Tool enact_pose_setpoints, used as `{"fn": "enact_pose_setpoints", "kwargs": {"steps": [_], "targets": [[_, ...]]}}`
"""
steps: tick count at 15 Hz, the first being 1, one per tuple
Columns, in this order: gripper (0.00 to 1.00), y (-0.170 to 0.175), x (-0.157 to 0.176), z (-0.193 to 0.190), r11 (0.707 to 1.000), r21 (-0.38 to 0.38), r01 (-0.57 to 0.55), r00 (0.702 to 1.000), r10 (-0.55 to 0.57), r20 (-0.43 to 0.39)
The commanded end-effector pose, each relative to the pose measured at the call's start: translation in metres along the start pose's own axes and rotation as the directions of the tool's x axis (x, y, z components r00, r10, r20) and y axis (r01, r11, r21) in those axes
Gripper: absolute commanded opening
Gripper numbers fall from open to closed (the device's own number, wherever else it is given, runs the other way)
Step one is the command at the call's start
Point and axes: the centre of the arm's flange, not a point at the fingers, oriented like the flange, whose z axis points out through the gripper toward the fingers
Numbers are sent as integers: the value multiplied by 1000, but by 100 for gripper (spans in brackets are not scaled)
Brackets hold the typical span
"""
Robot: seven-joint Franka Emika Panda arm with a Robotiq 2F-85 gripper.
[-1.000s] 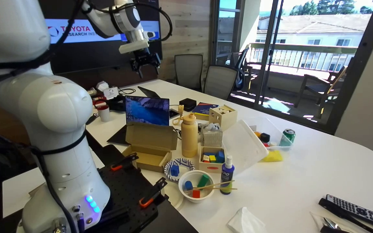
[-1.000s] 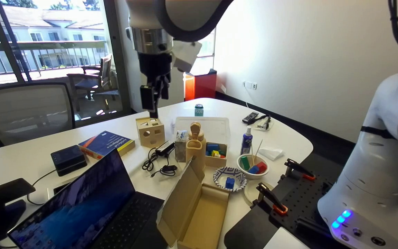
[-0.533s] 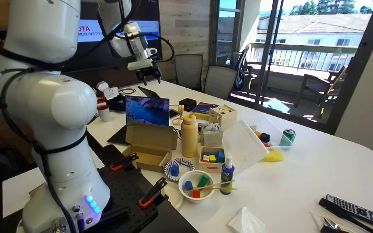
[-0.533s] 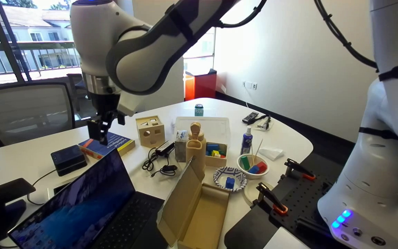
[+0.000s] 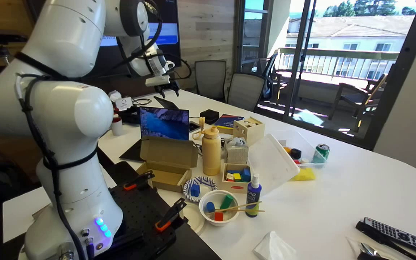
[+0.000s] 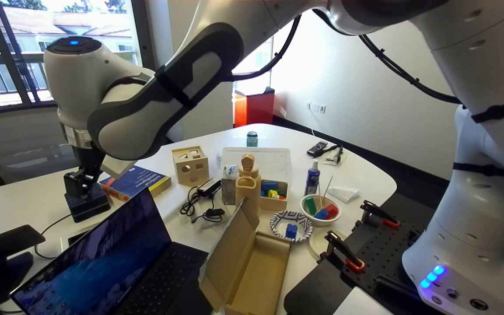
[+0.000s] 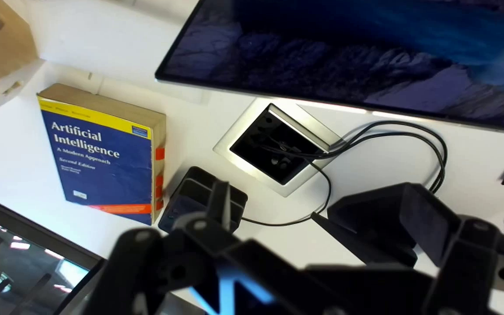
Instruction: Close the laptop
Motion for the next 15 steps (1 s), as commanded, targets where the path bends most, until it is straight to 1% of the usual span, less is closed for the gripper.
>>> {"fn": "enact_pose_setpoints", "kwargs": {"steps": [1,4,7,12,15], "targets": [[100,-14,22,26,999,13,-41,999,41,-13],[100,-26,22,43,998,27,-64,998,65,-3],[100,-35,21,59,996,23,-90,996,90,7],[100,-40,19,78,995,22,-100,995,100,27],[100,-42,15,87,995,34,-91,994,88,62]]}}
